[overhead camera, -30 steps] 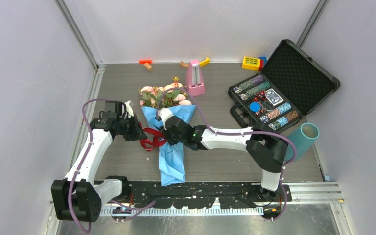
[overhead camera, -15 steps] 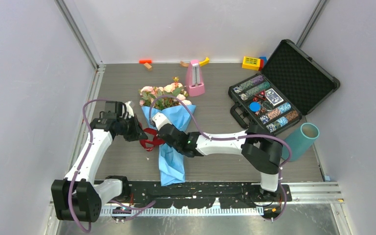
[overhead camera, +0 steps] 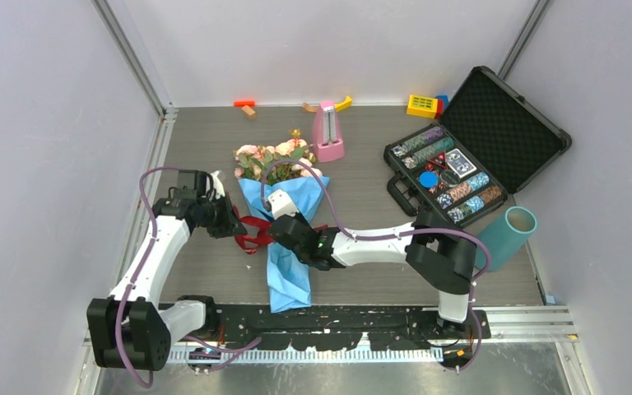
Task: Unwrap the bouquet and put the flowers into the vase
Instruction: Untie the ribbon from the wrapping paper.
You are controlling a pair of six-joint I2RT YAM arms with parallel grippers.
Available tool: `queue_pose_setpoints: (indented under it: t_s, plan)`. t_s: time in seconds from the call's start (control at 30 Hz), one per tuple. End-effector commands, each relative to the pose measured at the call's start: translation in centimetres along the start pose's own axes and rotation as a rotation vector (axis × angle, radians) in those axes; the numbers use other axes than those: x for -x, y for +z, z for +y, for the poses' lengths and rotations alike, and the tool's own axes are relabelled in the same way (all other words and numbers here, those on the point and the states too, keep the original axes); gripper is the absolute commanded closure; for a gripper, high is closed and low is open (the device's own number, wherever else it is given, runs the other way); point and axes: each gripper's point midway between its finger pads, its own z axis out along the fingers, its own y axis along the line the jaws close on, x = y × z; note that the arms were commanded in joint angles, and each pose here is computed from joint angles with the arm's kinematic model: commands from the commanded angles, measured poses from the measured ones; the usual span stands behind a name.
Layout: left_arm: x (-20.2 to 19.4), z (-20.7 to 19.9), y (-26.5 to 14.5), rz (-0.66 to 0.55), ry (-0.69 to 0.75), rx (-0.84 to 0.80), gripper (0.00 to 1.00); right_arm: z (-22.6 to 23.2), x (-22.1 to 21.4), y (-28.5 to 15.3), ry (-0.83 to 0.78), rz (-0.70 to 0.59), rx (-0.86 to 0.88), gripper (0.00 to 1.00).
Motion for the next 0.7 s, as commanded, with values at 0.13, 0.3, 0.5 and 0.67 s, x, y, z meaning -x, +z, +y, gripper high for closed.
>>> queue_pose_setpoints:
  t_s: [0.13, 0.3, 0.5, 0.67]
  plan:
    - [0.6, 0.5, 0.0, -0.025, 0.003, 0.017, 1.0, -2.0, 0.8, -0.8, 0.19, -0.056, -0.103, 1.0]
    - [0.6, 0.5, 0.0, -0.025, 0.001, 0.012, 1.0, -3.0, 0.3, -0.7, 0.235, -0.033, -0.097, 1.0]
    - [0.2, -0.8, 0.1, 0.019, 0.04, -0.071, 1.0, -1.4, 1.8, -1.2, 0.275, 0.031, 0.256, 0.91]
    - [-0.2, -1.6, 0.1, 0.066, 0.065, -0.119, 1.0, -0.4, 3.0, -3.2, 0.284, 0.092, 0.531, 0.61]
